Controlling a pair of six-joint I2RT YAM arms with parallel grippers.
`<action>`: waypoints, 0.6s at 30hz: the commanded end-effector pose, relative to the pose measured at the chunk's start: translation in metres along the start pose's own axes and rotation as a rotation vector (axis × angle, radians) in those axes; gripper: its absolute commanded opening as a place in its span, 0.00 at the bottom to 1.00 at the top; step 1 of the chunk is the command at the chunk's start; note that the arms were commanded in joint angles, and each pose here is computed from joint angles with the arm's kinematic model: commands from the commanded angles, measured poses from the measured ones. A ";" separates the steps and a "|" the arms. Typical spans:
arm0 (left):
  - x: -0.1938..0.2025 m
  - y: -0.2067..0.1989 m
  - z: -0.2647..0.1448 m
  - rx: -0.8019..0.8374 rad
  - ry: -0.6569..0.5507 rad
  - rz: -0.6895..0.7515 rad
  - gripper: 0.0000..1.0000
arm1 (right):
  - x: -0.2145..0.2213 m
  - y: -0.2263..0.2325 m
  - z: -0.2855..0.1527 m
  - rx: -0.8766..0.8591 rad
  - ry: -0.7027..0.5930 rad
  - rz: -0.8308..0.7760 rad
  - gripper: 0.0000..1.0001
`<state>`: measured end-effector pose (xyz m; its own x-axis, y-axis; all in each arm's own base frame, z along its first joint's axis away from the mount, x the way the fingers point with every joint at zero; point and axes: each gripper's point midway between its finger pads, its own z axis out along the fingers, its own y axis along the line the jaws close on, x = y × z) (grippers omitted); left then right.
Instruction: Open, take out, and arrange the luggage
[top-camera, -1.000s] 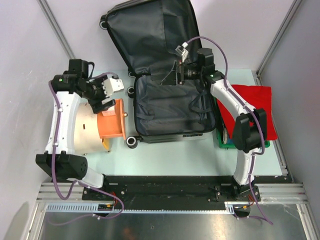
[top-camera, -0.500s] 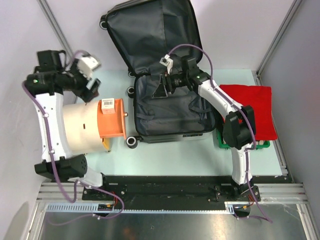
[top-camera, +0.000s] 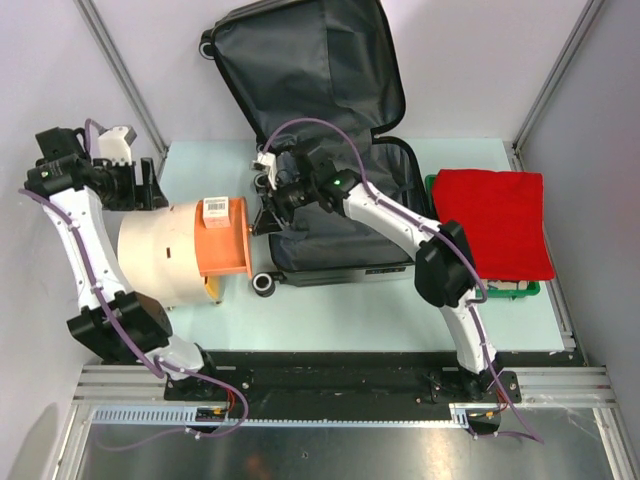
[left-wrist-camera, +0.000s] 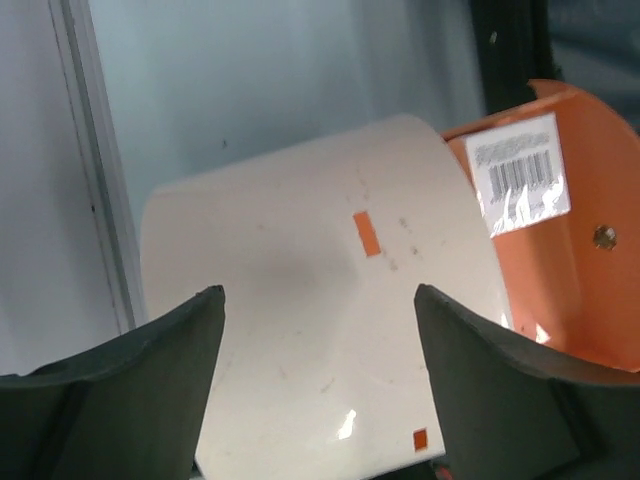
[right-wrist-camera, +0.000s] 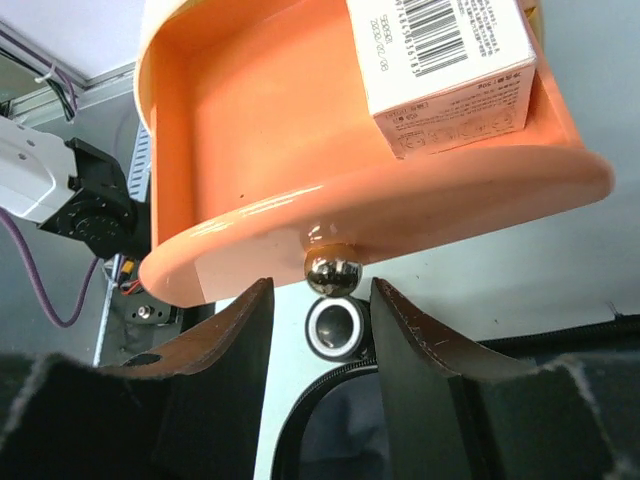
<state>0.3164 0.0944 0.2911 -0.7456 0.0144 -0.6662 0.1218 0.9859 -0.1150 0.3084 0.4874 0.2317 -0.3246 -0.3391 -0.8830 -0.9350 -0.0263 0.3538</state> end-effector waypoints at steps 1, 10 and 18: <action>-0.045 -0.021 -0.011 0.054 -0.164 0.041 0.78 | -0.025 -0.009 0.001 0.026 -0.057 -0.078 0.48; -0.102 -0.043 0.065 0.040 -0.104 0.281 0.67 | -0.020 -0.011 -0.007 0.046 -0.044 -0.062 0.49; -0.072 -0.083 0.101 0.150 0.003 0.402 0.66 | -0.018 -0.015 -0.017 0.062 -0.068 0.004 0.50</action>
<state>0.4398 0.0079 0.2702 -0.6572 0.3240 -0.6806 0.4357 0.9001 0.0078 0.3291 0.4836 0.2103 -0.3641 -0.3388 -0.8676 -0.9262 0.0341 0.3754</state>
